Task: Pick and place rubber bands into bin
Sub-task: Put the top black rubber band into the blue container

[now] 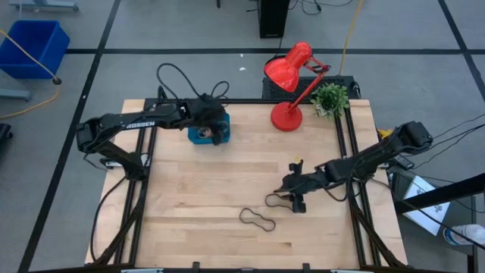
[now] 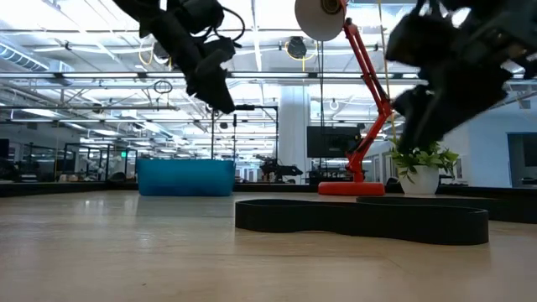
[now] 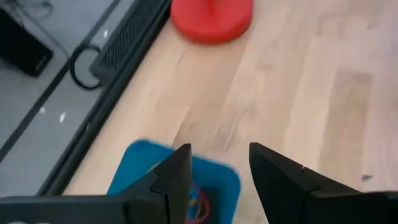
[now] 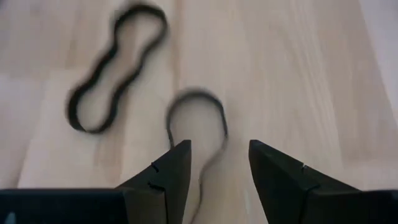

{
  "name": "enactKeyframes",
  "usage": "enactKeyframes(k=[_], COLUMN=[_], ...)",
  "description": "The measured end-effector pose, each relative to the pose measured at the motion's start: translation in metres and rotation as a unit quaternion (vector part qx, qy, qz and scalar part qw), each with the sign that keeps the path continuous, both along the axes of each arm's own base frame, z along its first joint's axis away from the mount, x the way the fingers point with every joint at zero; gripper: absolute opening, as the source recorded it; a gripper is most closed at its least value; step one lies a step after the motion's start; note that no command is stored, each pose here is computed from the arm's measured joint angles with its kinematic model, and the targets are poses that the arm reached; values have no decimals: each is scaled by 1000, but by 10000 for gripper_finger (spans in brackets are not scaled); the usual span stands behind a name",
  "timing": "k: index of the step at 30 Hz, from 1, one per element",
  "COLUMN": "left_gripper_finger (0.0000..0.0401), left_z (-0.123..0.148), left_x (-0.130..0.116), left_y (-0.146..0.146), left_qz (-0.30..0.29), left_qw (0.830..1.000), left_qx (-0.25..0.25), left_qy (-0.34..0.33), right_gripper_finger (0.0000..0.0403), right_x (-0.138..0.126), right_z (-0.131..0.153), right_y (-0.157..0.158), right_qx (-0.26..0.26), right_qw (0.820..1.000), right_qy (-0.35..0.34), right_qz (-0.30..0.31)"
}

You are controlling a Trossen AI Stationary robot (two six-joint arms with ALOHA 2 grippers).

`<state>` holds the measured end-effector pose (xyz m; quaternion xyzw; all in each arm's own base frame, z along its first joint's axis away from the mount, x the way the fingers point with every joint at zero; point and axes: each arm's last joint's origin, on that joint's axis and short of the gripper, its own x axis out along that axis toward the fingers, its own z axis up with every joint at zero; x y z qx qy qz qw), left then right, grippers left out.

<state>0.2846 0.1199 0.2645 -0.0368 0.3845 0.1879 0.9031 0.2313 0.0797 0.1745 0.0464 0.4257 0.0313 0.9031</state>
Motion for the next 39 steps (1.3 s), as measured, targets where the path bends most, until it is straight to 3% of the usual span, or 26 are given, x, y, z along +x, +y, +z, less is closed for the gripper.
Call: enactKeyframes(k=[8, 19, 29, 39], left_gripper_finger=[168, 168, 168, 168], left_z=[1, 1, 1, 1], left_x=[7, 9, 9, 9], left_y=[-13, -20, -19, -19], left_qz=[-25, -37, -35, -34], left_qw=[1000, 999, 999, 999], left_qx=[5, 6, 8, 9], left_qy=[-7, -6, -5, -6], right_gripper_finger=[155, 155, 155, 153], right_x=[-3, -1, 0, -2], right_z=[-15, -47, -47, -51], right_y=[2, 14, 14, 13], right_qx=[27, -8, 11, -1], right_qw=[996, 991, 991, 992], right_qy=[62, 125, 121, 115], right_qz=[-59, -37, -63, -43])
